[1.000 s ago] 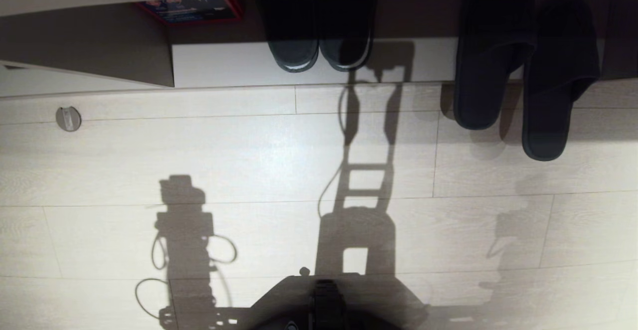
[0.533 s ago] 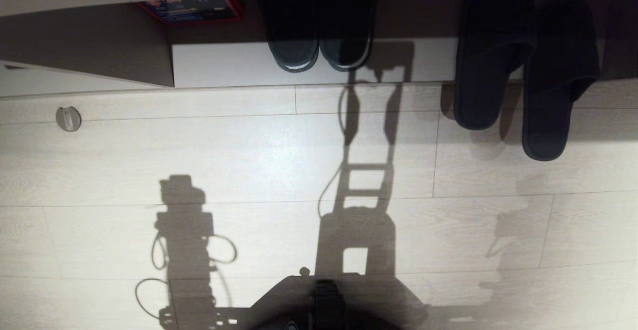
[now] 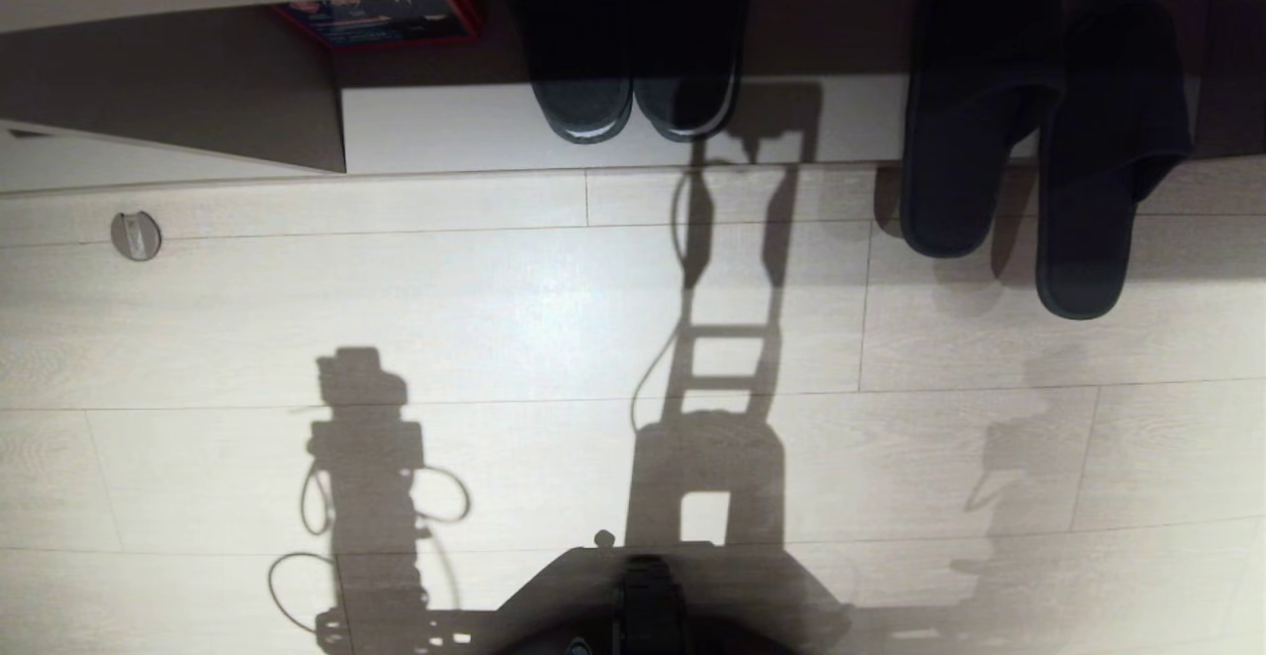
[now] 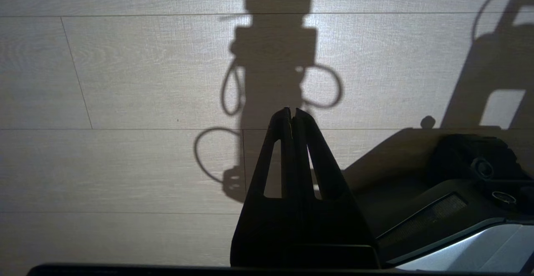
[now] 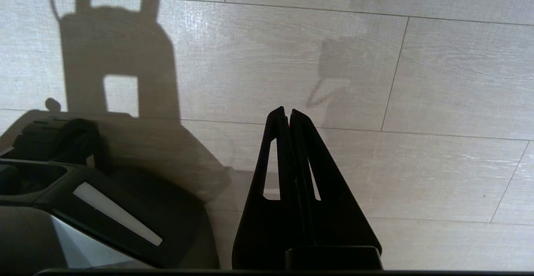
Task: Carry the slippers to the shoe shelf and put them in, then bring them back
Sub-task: Pick up the slippers in the shoe cabinet
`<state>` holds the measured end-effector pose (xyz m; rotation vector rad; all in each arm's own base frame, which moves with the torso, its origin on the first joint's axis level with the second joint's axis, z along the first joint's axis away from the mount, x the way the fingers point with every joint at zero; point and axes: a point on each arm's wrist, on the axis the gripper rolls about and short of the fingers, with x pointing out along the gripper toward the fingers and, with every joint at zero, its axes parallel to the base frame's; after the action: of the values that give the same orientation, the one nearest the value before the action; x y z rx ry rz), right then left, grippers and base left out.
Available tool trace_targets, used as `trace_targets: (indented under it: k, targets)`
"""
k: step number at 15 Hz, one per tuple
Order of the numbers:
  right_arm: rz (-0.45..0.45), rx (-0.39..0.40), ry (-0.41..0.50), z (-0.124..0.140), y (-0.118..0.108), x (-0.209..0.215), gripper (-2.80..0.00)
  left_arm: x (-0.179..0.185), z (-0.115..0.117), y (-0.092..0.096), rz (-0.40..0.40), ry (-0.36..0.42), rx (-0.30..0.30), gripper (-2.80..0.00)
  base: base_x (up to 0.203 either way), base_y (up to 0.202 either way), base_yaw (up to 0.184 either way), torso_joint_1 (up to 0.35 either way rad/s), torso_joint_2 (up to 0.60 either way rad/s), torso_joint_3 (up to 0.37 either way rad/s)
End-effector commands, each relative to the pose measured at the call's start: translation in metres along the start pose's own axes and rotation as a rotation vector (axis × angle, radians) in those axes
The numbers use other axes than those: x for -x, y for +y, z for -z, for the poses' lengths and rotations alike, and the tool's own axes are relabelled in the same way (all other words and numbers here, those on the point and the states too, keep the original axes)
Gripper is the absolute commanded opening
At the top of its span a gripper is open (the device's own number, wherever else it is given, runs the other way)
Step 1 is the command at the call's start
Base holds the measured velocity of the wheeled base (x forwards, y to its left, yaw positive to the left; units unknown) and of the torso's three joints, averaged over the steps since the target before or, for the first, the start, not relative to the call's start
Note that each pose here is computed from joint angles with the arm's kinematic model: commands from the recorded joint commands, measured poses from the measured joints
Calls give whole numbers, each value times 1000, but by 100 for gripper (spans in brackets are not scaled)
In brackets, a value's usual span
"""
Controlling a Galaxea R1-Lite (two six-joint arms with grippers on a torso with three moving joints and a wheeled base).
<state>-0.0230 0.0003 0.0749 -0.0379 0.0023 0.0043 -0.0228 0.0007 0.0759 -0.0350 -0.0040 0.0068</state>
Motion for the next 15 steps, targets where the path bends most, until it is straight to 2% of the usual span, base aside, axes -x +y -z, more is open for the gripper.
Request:
trace_targets:
  k: [1, 9, 13, 15]
  targets:
    - [0, 0, 2, 12, 0, 0, -280, 0, 0, 0, -1, -1, 0, -280, 0, 0, 0, 0, 0, 0]
    - [1, -13, 7, 12, 0, 0, -280, 0, 0, 0, -1, -1, 0, -280, 0, 0, 0, 0, 0, 0]
    - [-75, -17, 139, 26, 3, 1, -280, 0, 0, 0, -1, -1, 0, -280, 0, 0, 0, 0, 0, 0]
    - [-92, -19, 143, 27, 3, 1, -280, 0, 0, 0, -1, -1, 0, -280, 0, 0, 0, 0, 0, 0]
